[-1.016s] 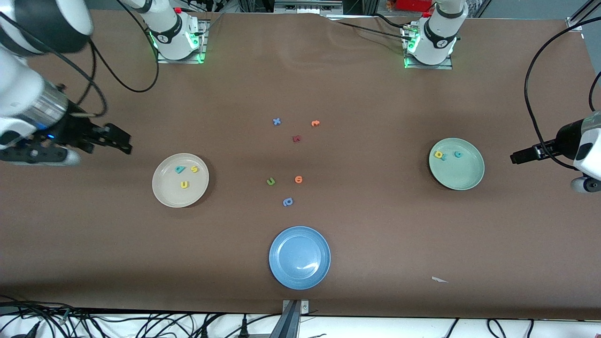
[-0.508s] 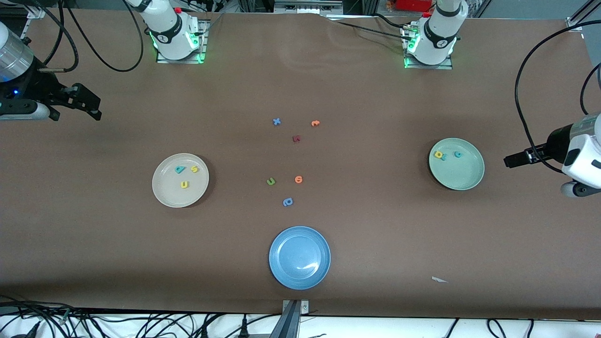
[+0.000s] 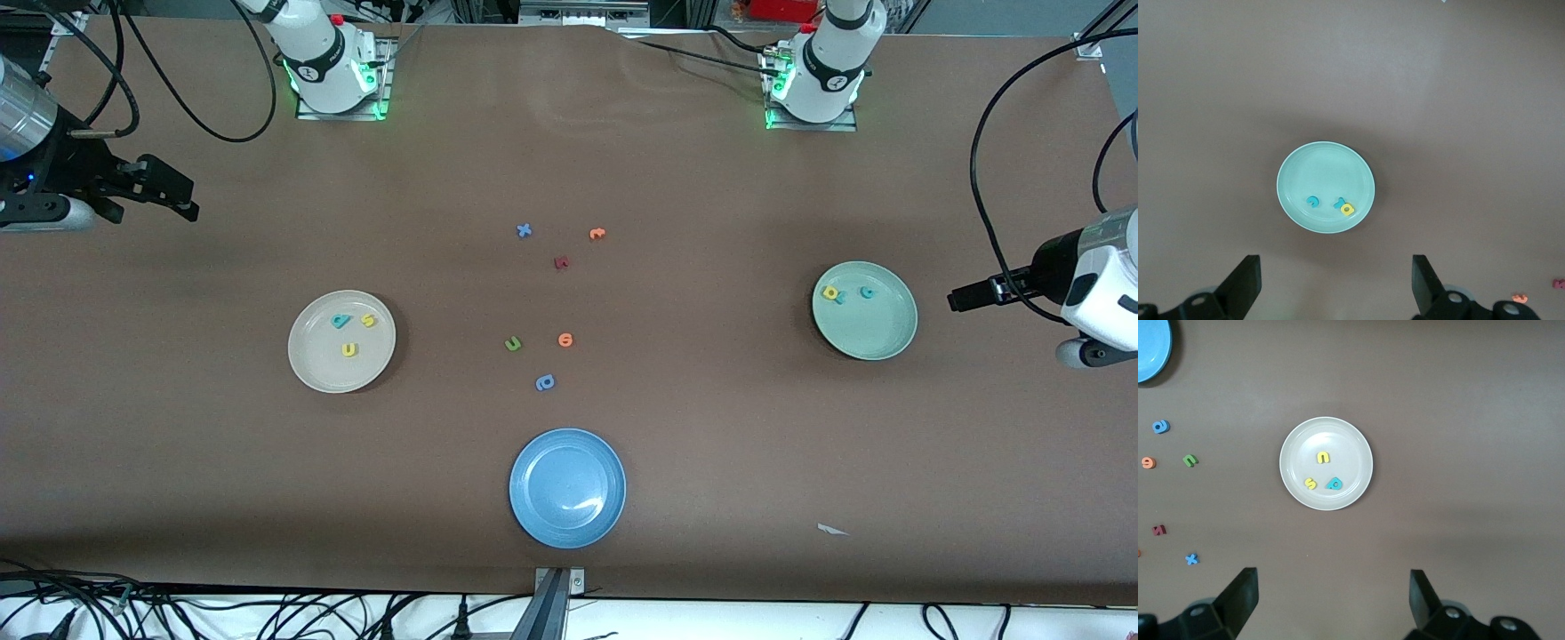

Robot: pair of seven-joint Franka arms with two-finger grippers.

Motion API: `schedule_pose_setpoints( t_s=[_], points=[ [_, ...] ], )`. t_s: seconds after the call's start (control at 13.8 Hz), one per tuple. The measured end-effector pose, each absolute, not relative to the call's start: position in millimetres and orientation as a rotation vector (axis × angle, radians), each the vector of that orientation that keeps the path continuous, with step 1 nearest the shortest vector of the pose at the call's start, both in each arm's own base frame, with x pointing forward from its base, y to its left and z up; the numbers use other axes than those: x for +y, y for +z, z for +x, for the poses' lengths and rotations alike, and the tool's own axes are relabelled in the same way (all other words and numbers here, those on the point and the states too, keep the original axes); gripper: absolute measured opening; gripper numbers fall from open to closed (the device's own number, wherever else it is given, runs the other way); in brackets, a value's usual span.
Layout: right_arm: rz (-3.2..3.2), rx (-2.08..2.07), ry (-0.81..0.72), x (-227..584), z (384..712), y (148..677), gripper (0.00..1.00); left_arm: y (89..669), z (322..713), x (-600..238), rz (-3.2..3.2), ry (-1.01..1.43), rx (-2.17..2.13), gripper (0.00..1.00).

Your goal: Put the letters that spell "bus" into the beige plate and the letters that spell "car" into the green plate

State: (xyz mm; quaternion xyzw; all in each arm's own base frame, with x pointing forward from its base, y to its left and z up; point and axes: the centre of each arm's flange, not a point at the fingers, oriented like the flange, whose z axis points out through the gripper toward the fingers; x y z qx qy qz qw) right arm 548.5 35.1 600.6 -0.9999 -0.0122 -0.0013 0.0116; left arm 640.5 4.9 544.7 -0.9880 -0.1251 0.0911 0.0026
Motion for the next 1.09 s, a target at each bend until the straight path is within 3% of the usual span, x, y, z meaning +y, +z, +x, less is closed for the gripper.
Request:
schedule_pose_setpoints(
  t_s=[1.09],
  points=[
    [-3.140,-0.039,0.006,40.8,554.0,594.8,1.00,545.1,639.6,15.7,-3.120,0.287,-0.147,1.00]
  ],
)
